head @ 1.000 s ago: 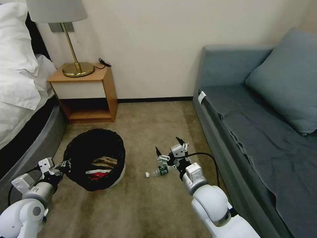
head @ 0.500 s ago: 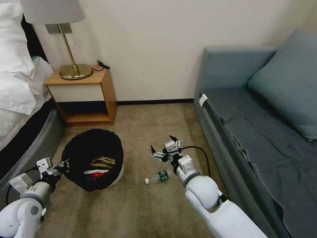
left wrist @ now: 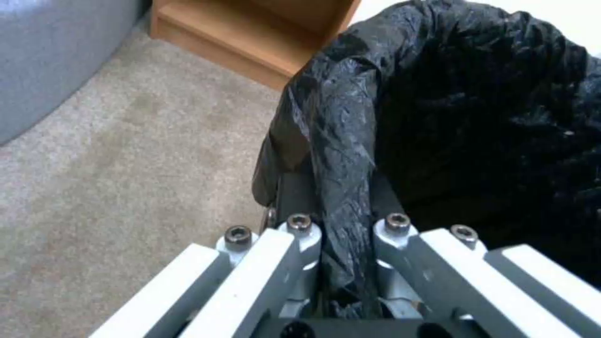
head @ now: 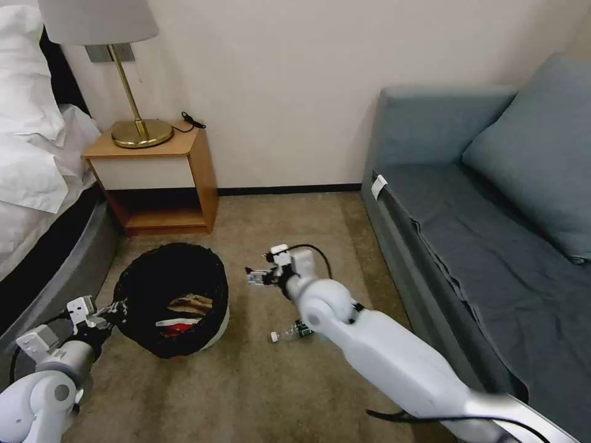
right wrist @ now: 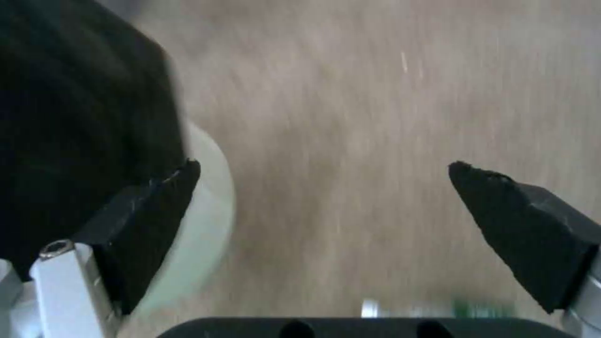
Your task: Pick up the trash bin, then pick up the garbage on the floor and place it into the trash bin.
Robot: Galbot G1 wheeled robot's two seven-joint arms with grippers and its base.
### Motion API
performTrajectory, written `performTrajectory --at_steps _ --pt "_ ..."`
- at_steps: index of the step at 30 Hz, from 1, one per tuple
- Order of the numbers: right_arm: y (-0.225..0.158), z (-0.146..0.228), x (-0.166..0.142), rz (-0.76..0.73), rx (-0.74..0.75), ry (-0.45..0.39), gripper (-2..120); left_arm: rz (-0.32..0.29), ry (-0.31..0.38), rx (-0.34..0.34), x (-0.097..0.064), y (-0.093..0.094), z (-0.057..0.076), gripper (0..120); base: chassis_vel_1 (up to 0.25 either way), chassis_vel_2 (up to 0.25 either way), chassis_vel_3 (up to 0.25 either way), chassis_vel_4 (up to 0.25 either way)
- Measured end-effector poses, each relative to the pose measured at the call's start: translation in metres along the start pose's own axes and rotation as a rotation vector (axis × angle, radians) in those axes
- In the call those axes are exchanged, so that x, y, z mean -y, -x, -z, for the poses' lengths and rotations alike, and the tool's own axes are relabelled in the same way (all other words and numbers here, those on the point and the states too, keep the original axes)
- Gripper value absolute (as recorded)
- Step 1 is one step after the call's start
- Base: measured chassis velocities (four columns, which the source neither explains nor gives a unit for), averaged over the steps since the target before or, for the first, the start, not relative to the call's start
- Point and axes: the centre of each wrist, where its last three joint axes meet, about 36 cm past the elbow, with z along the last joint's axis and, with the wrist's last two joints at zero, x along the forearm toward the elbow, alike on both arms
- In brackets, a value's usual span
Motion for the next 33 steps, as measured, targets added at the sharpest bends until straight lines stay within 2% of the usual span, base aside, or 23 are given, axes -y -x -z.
performTrajectory --at_steps 4,5,9,13,19,24,30,33 --pt "0.024 0.001 -0.002 -0.104 -0.165 0.167 100 0.001 -0.009 0.008 -0.006 -0.002 0.001 4 0.000 0.000 0.000 0.000" --pt "0.024 0.001 -0.002 -0.104 -0.165 0.167 100 0.001 -0.009 0.008 -0.006 -0.002 0.001 4 0.000 0.000 0.000 0.000" --pt "0.041 0.000 -0.004 -0.165 -0.256 0.270 100 0.000 -0.012 0.010 -0.008 -0.004 -0.001 4 0.000 0.000 0.000 0.000" --pt "0.052 0.001 -0.012 -0.198 -0.296 0.307 100 0.008 -0.010 0.016 -0.011 -0.006 0.001 4 0.000 0.000 0.000 0.000" --pt "0.076 0.000 -0.022 -0.294 -0.359 0.366 100 0.037 0.010 0.046 -0.019 -0.012 0.011 4 0.000 0.000 0.000 0.000" --pt "0.084 -0.011 -0.009 -0.337 -0.349 0.335 100 0.045 0.021 0.063 -0.021 -0.014 0.017 4 0.000 0.000 0.000 0.000" --pt "0.089 -0.027 0.012 -0.374 -0.348 0.276 100 0.050 0.026 0.066 -0.024 -0.012 0.015 4 0.000 0.000 0.000 0.000" --pt "0.087 -0.043 0.032 -0.370 -0.354 0.167 100 0.052 0.024 0.066 -0.026 -0.011 0.013 4 0.000 0.000 0.000 0.000"
